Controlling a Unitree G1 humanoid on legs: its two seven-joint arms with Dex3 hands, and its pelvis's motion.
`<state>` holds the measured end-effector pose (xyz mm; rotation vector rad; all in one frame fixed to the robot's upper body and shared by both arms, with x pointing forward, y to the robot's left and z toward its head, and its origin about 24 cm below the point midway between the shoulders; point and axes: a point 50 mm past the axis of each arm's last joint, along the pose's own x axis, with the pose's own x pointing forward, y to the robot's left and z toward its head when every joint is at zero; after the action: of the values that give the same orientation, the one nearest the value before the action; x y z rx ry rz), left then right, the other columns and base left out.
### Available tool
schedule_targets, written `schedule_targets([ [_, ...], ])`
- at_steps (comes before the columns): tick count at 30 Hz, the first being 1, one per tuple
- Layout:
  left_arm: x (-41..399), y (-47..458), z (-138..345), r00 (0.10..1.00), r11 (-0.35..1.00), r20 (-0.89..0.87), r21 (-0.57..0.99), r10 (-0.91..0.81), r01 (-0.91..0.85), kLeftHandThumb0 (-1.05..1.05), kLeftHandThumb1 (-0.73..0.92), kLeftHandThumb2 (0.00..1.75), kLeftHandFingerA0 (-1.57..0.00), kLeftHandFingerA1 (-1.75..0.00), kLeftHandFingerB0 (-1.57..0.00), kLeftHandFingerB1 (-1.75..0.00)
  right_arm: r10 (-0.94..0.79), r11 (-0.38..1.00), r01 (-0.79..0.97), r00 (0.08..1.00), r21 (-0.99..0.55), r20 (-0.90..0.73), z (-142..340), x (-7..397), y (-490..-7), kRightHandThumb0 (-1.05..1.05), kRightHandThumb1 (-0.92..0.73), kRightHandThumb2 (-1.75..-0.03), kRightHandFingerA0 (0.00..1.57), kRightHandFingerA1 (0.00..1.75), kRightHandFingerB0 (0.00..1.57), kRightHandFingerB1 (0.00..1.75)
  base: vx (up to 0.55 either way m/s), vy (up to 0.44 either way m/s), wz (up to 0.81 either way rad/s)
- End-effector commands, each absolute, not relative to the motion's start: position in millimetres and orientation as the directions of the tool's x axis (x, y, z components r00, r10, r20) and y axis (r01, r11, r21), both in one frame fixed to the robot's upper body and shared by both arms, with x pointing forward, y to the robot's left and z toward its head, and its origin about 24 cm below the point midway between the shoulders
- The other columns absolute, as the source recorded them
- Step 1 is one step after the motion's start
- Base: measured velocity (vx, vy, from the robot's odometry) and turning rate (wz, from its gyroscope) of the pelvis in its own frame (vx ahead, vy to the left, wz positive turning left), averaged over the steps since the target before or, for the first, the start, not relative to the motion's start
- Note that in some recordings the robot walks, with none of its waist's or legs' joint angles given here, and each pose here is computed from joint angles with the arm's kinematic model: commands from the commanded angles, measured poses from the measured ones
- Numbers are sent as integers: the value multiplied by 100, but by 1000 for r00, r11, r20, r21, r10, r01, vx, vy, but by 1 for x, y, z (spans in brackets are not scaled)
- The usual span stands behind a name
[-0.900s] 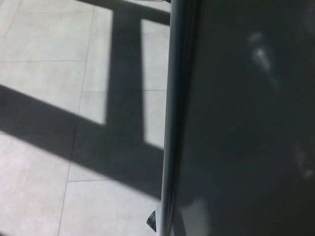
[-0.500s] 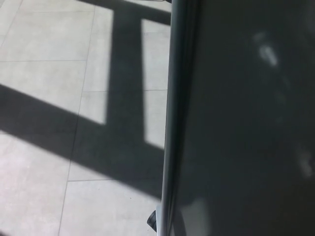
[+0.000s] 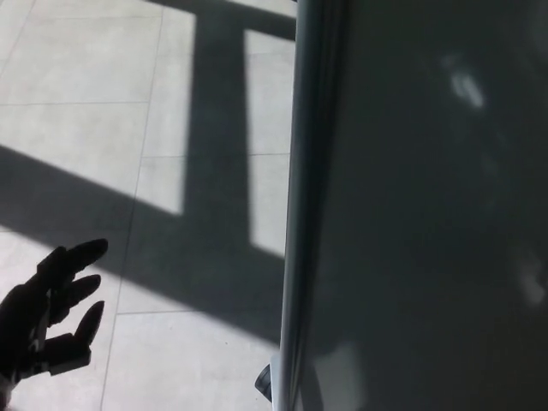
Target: A white board is being place on the right hand side and parallel to the robot and the robot uses its left hand to grab on the leftside of the whiteboard and drag the whiteboard from the right hand side to the left hand side
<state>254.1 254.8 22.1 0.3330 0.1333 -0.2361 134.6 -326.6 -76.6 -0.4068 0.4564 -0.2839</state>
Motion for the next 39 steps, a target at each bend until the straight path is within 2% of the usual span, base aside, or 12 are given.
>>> schedule_targets([
  [1, 268, 232, 32, 920, 889, -229, 265, -317, 372, -25, 67, 110, -4, -51, 0, -48, -362, 871, 187, 869, -454, -338, -71, 132, -334, -75, -81, -64, 60, 69, 28, 43, 0, 0, 0],
  [2, 272, 222, 37, 908, 870, -230, 281, -349, 405, -24, 67, 109, -5, -51, -1, -48, -361, 872, 184, 868, -454, -340, -71, 131, -334, -76, -82, -64, 62, 69, 29, 44, 0, 0, 0],
  [3, 274, 216, 39, 901, 857, -228, 292, -368, 424, -28, 64, 61, -11, -35, -9, -24, -359, 872, 182, 869, -455, -341, -71, 130, -335, -76, -82, -64, 61, 69, 29, 44, 0, 0, 0],
  [20, 322, 163, 78, 824, 757, -232, 325, -517, 567, -56, 35, 75, 0, -29, 0, -19, -352, 877, 181, 872, -445, -340, -72, 127, -333, -74, -80, -64, 60, 72, 31, 46, 0, 0, 0],
  [22, 332, 160, 77, 820, 753, -231, 323, -524, 573, -68, 40, 73, 0, -16, 0, -3, -351, 879, 180, 872, -442, -341, -72, 128, -332, -74, -80, -64, 60, 72, 31, 47, 0, 0, 0],
  [31, 351, 157, 76, 832, 792, -241, 262, -500, 552, -66, 39, 81, 0, -19, 0, -11, -348, 878, 174, 871, -447, -346, -71, 128, -334, -75, -80, -64, 60, 71, 36, 50, 0, 0, 0],
  [32, 354, 156, 76, 831, 795, -244, 251, -500, 552, -67, 38, 81, 0, -19, 0, -11, -348, 879, 175, 872, -444, -345, -71, 128, -334, -75, -61, -103, 57, 74, 34, 59, 0, 0, 0],
  [33, 355, 155, 77, 831, 794, -245, 254, -500, 553, -67, 38, 82, 0, -19, 0, -12, -348, 880, 176, 872, -441, -345, -71, 128, -334, -75, -80, -64, 60, 73, 37, 51, 0, 0, 0],
  [36, 358, 152, 77, 825, 775, -249, 286, -507, 563, -70, 39, 84, 0, -20, 0, -10, -346, 879, 171, 871, -444, -349, -72, 128, -334, -77, -80, -63, 61, 73, 38, 50, 0, 0, 0],
  [37, 358, 150, 78, 823, 767, -250, 301, -510, 566, -82, 53, 57, -1, -27, 0, -8, -344, 878, 167, 872, -448, -348, -71, 128, -334, -77, -81, -63, 60, 73, 38, 51, 0, 0, 0],
  [38, 358, 150, 78, 823, 764, -250, 306, -511, 568, -82, 53, 57, -1, -27, 0, -8, -343, 877, 166, 872, -450, -348, -71, 128, -334, -77, -81, -63, 60, 73, 38, 51, 0, 0, 0],
  [39, 359, 147, 78, 818, 760, -252, 304, -517, 574, -75, 43, 85, -3, -21, 0, -5, -342, 877, 164, 873, -451, -347, -71, 127, -334, -75, -61, -104, 57, 75, 36, 60, 0, 0, 0],
])
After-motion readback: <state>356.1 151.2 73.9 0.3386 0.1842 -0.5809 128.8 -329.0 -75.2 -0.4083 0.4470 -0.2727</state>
